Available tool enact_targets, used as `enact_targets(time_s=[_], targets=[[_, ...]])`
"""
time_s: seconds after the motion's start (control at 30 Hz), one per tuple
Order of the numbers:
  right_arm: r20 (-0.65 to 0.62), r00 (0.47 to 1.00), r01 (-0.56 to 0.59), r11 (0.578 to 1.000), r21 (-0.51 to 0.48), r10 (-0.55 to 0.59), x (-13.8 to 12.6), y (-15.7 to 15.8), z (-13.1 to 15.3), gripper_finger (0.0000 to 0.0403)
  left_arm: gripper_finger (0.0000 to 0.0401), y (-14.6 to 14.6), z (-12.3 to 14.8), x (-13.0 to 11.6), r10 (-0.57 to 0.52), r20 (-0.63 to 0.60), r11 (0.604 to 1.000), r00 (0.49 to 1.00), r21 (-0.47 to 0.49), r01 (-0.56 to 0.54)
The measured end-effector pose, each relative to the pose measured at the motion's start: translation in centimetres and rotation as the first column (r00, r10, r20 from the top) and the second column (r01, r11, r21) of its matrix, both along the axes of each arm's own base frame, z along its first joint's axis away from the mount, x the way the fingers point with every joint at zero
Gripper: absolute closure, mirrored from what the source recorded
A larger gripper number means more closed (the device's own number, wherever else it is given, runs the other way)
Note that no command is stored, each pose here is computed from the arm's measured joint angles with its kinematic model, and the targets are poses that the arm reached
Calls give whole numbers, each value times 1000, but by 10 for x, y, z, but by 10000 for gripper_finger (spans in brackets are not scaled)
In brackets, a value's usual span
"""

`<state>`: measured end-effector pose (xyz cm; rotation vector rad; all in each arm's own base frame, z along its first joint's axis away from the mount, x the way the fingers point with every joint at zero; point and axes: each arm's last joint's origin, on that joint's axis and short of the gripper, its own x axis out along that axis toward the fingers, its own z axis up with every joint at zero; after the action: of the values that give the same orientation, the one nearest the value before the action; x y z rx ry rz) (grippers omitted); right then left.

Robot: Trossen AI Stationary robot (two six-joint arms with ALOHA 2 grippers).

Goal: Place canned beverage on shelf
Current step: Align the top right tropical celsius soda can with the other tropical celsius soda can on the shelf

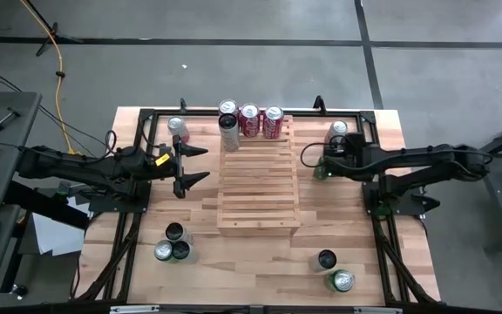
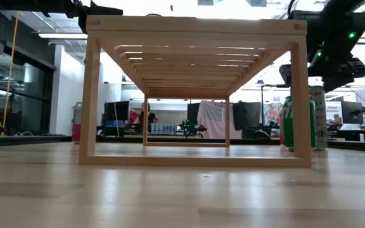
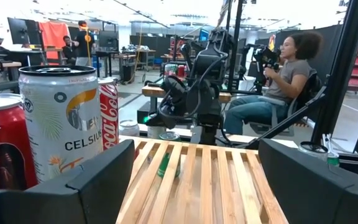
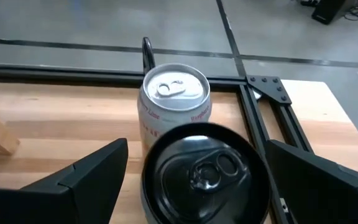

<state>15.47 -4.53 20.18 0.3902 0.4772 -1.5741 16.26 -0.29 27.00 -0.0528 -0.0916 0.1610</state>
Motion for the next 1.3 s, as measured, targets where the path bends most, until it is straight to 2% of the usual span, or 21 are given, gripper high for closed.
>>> enact_targets(time_s=[0.47, 0.6, 0.77, 0.9, 1.07, 1.3], targets=[[-32, 996, 83, 996, 15, -82, 3, -9, -10, 43, 66, 0, -1, 0, 0, -6, 1000, 1000, 0, 0], [-27, 995, 95, 995, 32, -94, 3, -11, -11, 81, 66, 0, -1, 0, 0, -9, 1000, 1000, 0, 0], [-28, 996, 83, 996, 31, -82, 4, -11, -11, 156, 66, 0, -2, 0, 0, -18, 1000, 1000, 1, 0], [-52, 998, 49, 998, 35, -47, 4, -8, -9, 163, 66, 0, -2, 0, 0, -18, 1000, 1000, 1, 0], [-101, 995, -21, 999, 34, 25, 8, -9, 19, 163, 66, 0, -2, 0, 8, -21, 1000, 1000, 17, -7], [-105, 979, -179, 983, -46, 173, 26, -8, 96, 163, 66, 0, -2, 0, 13, -19, 1000, 1000, 16, -12]])
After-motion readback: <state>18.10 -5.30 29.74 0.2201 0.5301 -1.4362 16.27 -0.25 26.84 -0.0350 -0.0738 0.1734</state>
